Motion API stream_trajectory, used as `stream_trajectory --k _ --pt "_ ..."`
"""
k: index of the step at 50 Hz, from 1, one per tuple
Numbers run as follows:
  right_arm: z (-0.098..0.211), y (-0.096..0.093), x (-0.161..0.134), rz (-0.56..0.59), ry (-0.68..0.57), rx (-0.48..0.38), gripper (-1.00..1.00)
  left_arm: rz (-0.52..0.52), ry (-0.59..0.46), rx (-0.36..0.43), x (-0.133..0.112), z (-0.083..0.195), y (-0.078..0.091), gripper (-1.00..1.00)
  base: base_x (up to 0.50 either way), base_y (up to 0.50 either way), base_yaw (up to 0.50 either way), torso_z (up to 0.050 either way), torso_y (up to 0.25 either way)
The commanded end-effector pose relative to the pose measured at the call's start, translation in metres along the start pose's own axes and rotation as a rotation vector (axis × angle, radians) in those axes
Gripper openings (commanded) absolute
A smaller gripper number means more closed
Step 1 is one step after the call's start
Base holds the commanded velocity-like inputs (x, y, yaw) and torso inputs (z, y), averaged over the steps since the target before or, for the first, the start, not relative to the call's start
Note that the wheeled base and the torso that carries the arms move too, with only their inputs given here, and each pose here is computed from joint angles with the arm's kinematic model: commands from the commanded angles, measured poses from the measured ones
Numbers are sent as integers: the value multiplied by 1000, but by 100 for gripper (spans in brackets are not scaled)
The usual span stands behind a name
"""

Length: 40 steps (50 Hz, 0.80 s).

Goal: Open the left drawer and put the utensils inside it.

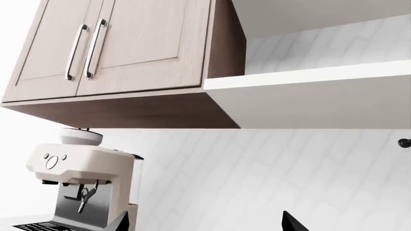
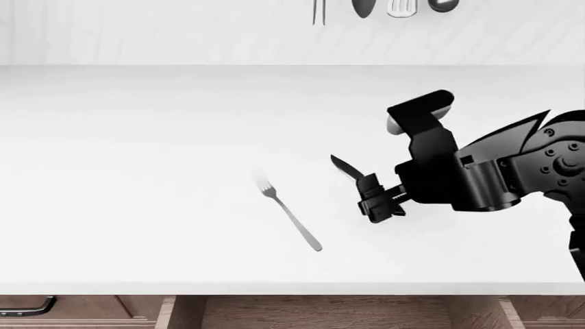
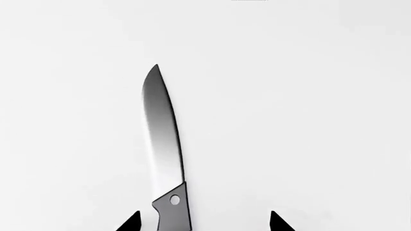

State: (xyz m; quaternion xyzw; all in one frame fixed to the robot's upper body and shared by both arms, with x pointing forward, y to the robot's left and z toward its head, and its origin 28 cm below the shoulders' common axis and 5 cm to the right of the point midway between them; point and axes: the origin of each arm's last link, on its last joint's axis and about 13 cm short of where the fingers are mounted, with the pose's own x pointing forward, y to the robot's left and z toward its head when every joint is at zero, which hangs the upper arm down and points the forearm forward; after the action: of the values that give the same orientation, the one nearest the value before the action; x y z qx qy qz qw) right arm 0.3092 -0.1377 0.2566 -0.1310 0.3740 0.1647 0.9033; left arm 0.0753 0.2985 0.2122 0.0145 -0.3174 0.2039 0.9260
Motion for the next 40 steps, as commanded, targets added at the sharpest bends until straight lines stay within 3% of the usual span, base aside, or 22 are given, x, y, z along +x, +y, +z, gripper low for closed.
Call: stream_trajectory --k 1,11,33,34,40 --pt "-6 7 12 -5 63 -43 100 0 0 0 0 0 0 100 0 0 0 0 0" --pt "-12 6 17 -32 106 -59 100 0 -4 1 0 1 1 100 1 0 1 0 0" --pt "-18 5 18 37 97 18 100 2 -7 2 0 1 2 100 2 1 2 -1 0" --pt "-19 6 18 38 98 16 -100 2 -7 2 0 1 2 100 0 0 0 -10 0" --pt "-18 6 17 39 96 7 -100 1 -6 0 -1 1 1 100 0 0 0 0 0"
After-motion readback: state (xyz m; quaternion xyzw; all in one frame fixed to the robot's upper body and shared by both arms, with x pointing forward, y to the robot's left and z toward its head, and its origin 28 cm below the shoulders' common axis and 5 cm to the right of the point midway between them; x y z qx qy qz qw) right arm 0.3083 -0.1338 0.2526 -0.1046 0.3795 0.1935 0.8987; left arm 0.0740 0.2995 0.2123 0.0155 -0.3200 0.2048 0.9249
